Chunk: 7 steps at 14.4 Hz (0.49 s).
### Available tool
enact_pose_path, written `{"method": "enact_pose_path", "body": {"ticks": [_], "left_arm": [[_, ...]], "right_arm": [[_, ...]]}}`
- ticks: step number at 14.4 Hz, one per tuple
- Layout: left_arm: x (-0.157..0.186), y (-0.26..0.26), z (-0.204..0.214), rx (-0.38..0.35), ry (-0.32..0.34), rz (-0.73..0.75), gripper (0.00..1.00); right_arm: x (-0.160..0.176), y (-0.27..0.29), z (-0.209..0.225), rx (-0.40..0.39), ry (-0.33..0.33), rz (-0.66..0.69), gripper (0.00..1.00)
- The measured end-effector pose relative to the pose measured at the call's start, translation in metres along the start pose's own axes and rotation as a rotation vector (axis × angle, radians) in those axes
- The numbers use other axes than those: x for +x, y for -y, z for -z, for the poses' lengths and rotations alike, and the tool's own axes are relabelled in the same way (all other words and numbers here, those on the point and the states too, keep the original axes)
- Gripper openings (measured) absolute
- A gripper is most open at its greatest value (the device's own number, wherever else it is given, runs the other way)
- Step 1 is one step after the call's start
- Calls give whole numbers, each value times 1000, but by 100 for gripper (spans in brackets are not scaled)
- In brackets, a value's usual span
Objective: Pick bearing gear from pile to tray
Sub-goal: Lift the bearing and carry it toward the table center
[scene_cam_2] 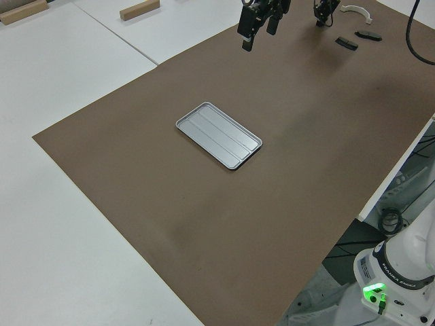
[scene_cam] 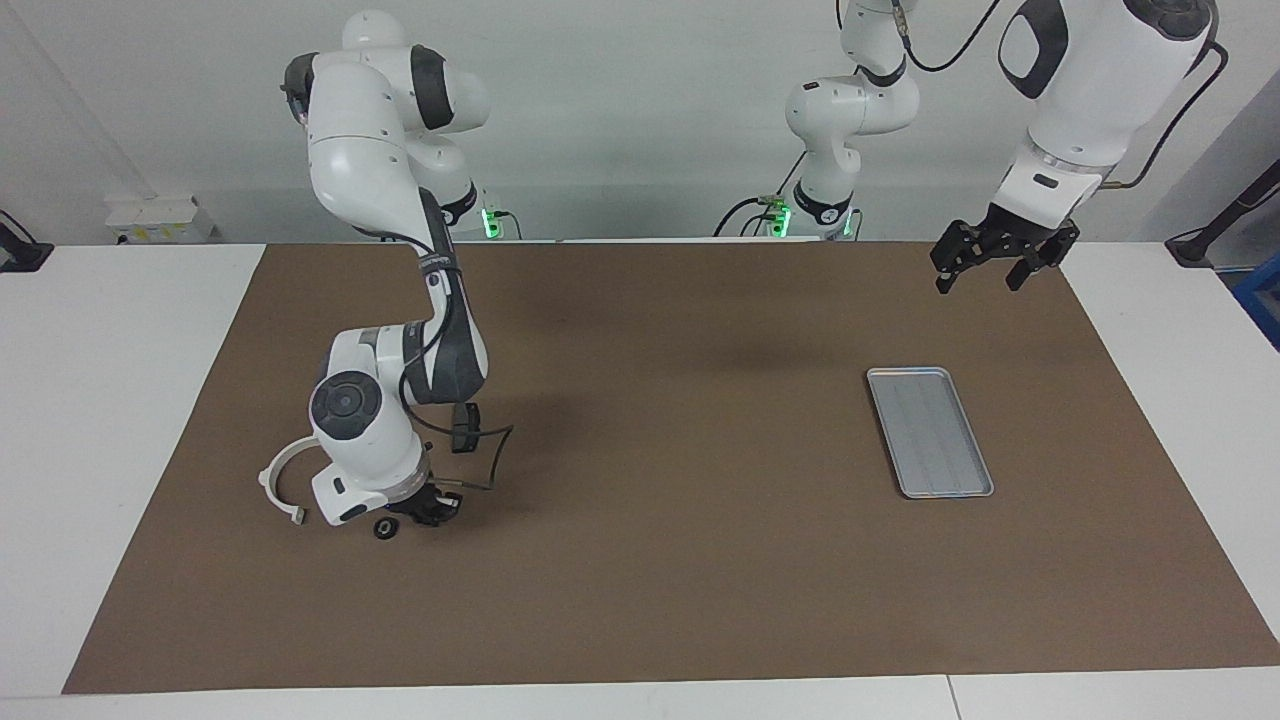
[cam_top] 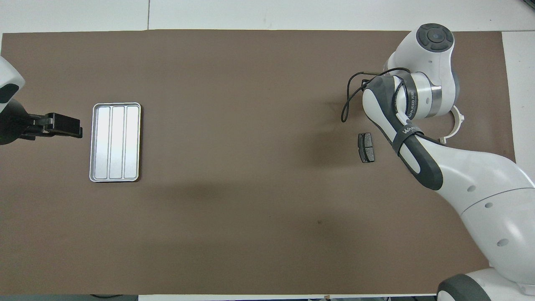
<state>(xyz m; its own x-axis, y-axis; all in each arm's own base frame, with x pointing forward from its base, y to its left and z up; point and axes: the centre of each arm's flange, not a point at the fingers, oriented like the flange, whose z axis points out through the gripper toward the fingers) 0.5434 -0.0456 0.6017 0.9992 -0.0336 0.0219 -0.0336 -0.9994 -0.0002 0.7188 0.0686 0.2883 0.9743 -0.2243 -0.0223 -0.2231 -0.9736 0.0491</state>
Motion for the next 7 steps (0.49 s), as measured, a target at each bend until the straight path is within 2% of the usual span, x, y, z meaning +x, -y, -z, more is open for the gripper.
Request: {"method": "enact_pose_path", "body": {"ticks": [3,5,7], "left_arm": [[0,0,0,0,0,0,100],[0,0,0,0,0,0,100],[0,0,0,0,0,0,100]], "right_arm": [[-5,-7,13,-28,60,3,24],[-11,-8,62,-42,108,17,24],[-33,5,133,-34,146,54,24]]}}
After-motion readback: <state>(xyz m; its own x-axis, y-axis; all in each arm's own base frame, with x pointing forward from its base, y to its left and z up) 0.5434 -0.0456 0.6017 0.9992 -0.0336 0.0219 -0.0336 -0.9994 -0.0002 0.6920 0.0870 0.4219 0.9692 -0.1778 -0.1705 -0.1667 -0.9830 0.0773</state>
